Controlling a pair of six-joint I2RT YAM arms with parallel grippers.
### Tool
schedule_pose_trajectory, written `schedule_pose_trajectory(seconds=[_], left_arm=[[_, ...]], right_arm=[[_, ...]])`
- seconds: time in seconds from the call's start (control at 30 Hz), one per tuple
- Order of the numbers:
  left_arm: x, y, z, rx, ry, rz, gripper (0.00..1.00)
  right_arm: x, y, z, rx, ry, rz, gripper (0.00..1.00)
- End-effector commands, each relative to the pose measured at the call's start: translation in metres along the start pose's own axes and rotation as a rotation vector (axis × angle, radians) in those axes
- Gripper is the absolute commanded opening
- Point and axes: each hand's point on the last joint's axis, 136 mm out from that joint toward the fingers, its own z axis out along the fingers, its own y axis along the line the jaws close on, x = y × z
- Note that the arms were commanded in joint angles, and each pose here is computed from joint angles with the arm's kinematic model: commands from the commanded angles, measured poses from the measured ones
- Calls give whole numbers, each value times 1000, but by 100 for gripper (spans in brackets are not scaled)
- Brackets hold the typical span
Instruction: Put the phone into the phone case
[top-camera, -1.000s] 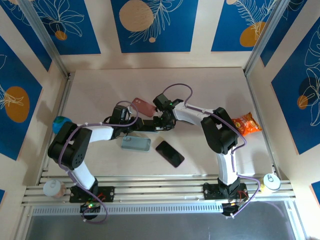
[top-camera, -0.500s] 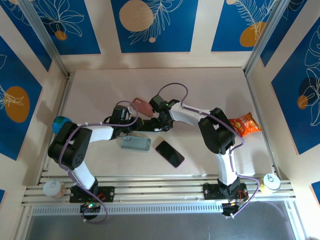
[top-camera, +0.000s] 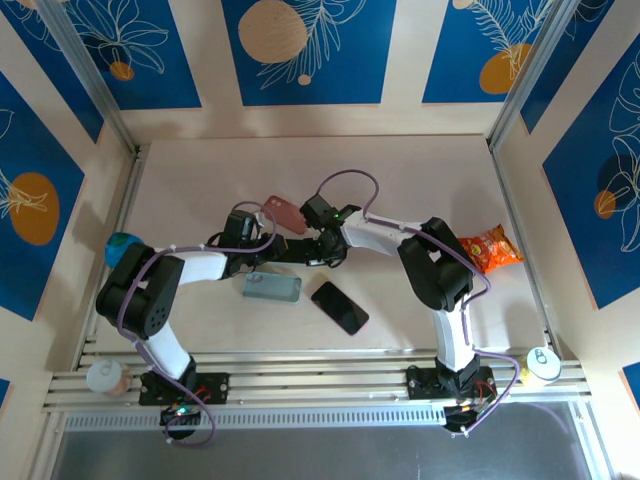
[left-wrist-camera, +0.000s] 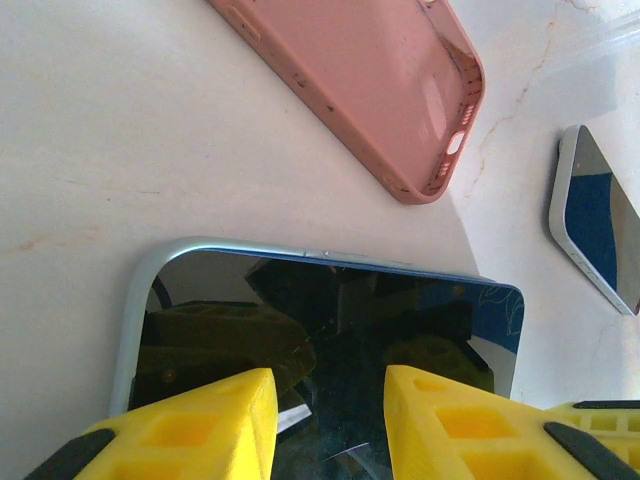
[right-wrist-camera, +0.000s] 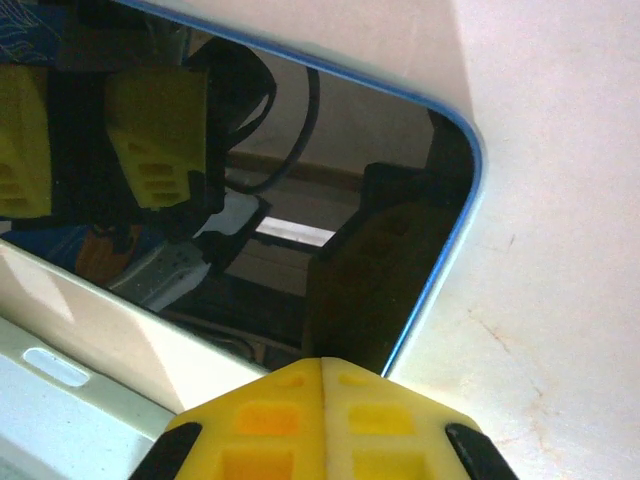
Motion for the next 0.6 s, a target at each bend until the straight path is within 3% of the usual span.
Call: schedule_pose_trajectory(seconds=[0.0, 0.3, 0.43, 0.57], left_arm=[[22, 33, 11, -126, 81, -28, 36], [0, 13, 11, -110, 61, 2, 36], [-3, 11, 7, -108, 53, 4, 36], [-5, 9, 2, -111, 42, 4, 36]], right_arm=[[100, -12, 26, 1, 374, 113, 0], [-9, 13, -55, -148, 80, 99, 0], [-44, 5, -58, -140, 22, 85, 0], [-52, -2, -48, -105, 20, 58, 0]])
